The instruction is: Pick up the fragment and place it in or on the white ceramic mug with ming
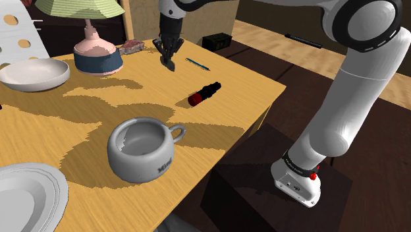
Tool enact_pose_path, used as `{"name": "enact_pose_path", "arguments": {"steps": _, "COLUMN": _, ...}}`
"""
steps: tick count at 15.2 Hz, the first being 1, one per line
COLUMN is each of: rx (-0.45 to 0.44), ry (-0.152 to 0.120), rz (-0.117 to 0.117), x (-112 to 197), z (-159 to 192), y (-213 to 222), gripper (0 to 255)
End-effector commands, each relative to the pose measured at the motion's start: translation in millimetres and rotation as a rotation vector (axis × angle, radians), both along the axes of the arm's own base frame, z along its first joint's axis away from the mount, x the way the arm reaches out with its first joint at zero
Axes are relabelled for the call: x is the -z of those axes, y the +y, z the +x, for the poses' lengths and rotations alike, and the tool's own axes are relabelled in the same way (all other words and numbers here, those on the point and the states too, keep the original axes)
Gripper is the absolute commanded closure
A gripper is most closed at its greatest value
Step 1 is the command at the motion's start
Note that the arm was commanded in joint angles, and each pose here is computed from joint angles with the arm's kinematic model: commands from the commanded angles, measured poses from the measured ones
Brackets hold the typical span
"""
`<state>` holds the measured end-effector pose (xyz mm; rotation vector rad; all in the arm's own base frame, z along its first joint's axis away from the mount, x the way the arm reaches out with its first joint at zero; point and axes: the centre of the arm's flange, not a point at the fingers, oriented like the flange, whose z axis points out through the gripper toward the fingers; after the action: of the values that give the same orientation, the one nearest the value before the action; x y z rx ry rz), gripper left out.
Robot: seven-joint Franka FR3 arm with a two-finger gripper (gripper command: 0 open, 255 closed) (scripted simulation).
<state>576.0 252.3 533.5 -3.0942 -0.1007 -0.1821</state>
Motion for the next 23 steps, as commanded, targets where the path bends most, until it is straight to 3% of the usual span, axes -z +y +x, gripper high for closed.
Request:
{"name": "enact_pose_path", "arguments": {"steps": 1, "rx": 0.0, "ry": 0.0, "rz": 0.0, "x": -10, "z": 0, "y": 0, "gripper": 255}}
{"name": "enact_pose_path", "arguments": {"steps": 10, "rx": 0.0, "ry": 0.0, "rz": 0.0, "x": -54, "z": 0, "y": 0, "gripper": 255}}
{"name": "enact_pose_path", "arguments": {"steps": 23, "rx": 0.0, "ry": 0.0, "rz": 0.0, "x": -49, "z": -128, "y": 114, "gripper": 255}}
